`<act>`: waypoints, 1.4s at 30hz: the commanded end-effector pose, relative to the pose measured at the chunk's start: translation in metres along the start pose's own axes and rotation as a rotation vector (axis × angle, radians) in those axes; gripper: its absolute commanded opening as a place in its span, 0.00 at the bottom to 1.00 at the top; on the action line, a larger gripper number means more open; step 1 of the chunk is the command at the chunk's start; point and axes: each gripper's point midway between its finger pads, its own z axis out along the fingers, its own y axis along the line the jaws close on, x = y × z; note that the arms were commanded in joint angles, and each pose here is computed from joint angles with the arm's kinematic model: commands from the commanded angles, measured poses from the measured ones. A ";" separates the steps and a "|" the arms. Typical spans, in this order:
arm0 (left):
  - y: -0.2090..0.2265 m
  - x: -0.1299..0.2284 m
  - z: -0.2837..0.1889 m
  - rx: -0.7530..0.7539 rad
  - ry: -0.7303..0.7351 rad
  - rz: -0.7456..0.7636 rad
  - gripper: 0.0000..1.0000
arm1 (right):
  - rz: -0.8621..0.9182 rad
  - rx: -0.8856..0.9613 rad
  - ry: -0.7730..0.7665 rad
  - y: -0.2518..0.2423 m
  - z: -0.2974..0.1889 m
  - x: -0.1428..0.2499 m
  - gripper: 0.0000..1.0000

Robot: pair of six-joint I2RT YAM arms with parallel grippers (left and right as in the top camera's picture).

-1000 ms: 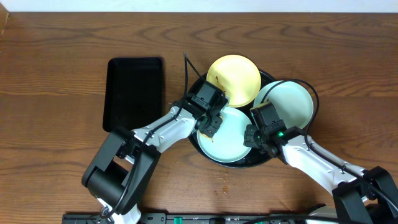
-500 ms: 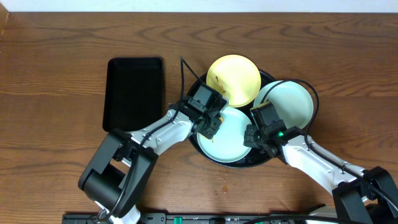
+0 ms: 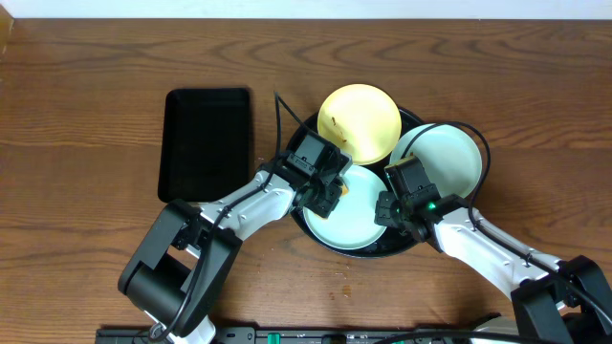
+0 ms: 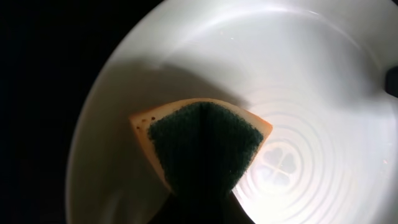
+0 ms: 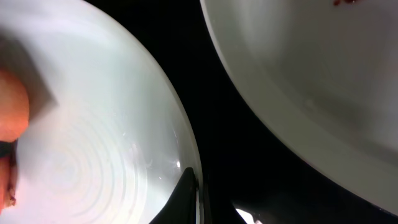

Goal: Clean dirty plates on tray and stack at the side
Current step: 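Scrub the pale green plate surface with the sponge in the left gripper, then return the sponge with the left gripper to the black tray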

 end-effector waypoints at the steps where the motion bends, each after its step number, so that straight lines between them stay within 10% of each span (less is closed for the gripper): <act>1: 0.003 0.056 0.023 0.001 0.167 -0.074 0.07 | -0.018 0.017 0.020 -0.002 0.004 0.008 0.01; 17: -0.045 0.059 0.024 0.148 0.190 -0.075 0.07 | -0.019 0.017 0.020 -0.002 0.004 0.008 0.01; 25: -0.059 -0.024 -0.038 0.296 -0.050 -0.080 0.08 | -0.019 0.017 0.020 -0.002 0.004 0.008 0.01; 34: 0.017 -0.094 -0.161 0.195 -0.427 -0.215 0.07 | -0.019 0.017 0.021 -0.002 0.004 0.008 0.10; 42: 0.167 -0.018 -0.163 -0.344 -0.297 -0.551 0.08 | -0.019 0.017 0.021 -0.002 0.004 0.008 0.16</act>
